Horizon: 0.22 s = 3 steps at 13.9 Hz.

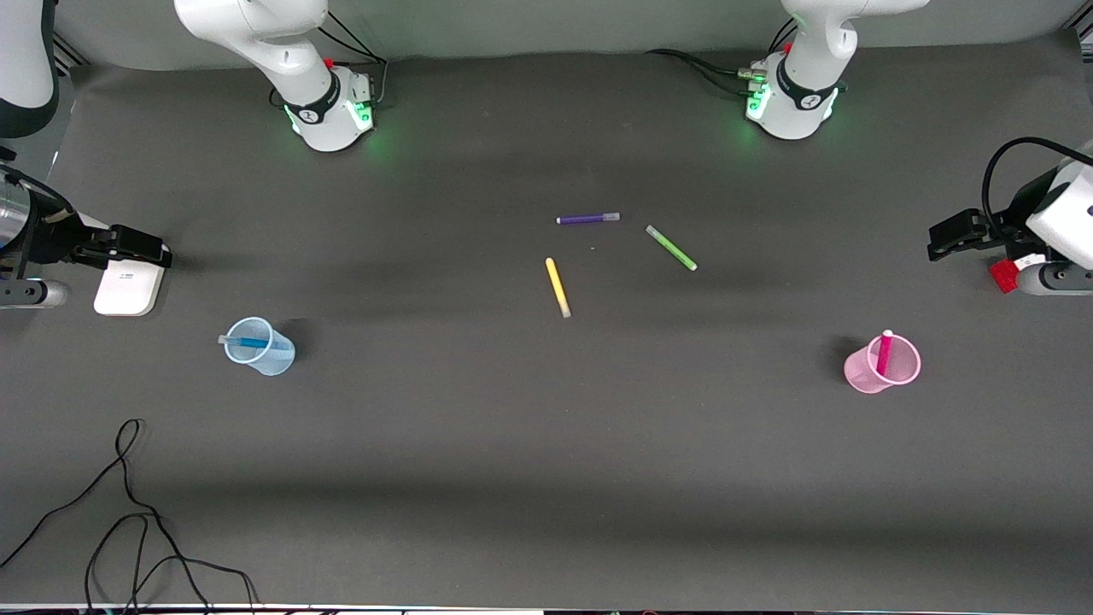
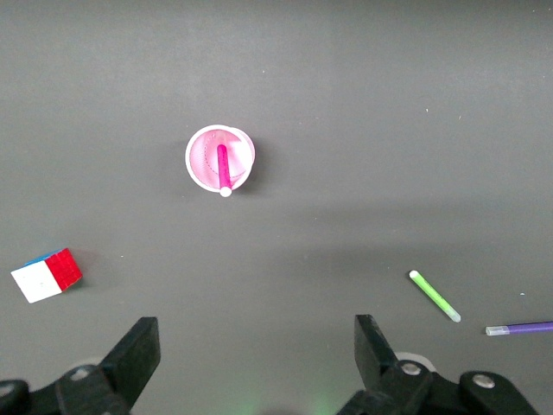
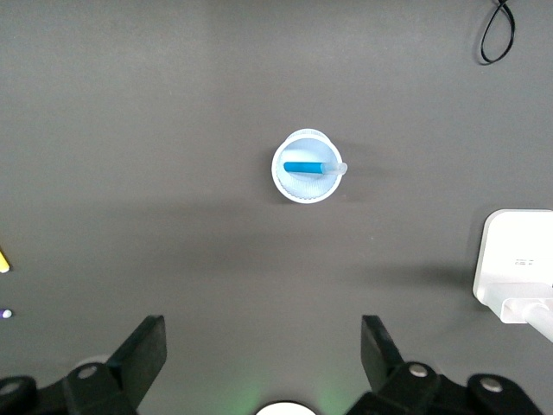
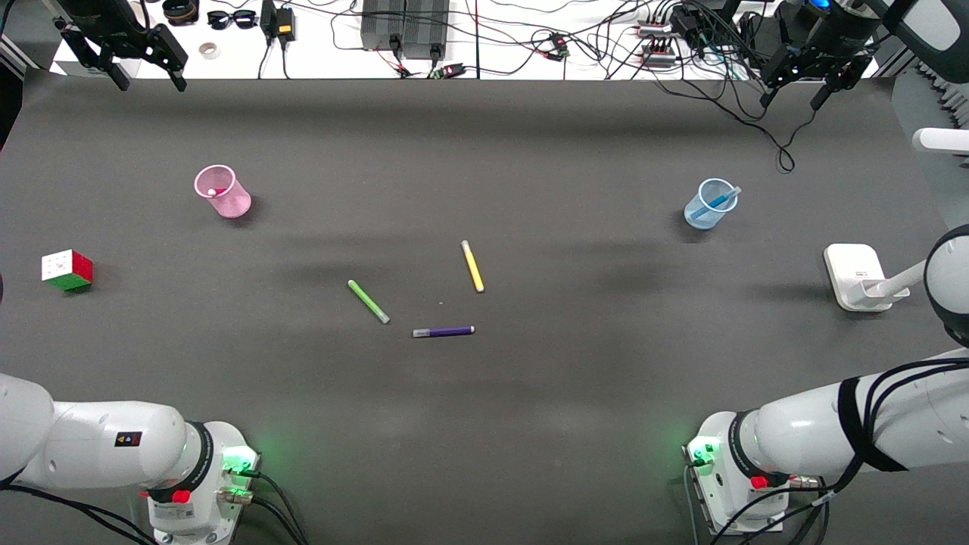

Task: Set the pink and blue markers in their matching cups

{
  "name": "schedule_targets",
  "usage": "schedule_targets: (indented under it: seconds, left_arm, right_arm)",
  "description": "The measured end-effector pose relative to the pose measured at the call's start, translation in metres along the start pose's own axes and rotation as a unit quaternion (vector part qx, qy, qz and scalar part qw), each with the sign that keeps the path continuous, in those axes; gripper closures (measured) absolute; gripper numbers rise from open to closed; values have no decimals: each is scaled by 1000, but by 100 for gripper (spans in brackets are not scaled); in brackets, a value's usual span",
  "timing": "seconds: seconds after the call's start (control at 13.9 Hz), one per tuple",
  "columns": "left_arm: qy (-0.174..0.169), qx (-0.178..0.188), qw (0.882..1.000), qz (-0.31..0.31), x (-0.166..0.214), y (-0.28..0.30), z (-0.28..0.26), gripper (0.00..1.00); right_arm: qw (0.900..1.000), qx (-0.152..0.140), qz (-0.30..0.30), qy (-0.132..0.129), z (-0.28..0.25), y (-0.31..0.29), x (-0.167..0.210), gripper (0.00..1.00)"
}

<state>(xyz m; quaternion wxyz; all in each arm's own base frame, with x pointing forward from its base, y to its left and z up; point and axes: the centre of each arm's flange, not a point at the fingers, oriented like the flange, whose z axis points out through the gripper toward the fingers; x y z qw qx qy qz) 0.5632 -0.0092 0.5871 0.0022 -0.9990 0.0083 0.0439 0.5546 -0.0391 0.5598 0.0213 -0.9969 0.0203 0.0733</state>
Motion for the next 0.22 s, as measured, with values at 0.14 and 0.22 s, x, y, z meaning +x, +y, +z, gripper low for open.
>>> schedule_targets:
  seconds: [0.14, 0.22]
  left_arm:
    - [2, 0, 1000, 0, 0, 0, 0, 0]
    - [3, 0, 1000, 0, 1, 0, 0, 0]
  right_arm:
    - [1000, 0, 0, 0, 0, 1, 0, 0]
    - [1000, 0, 2, 0, 0, 2, 0, 0]
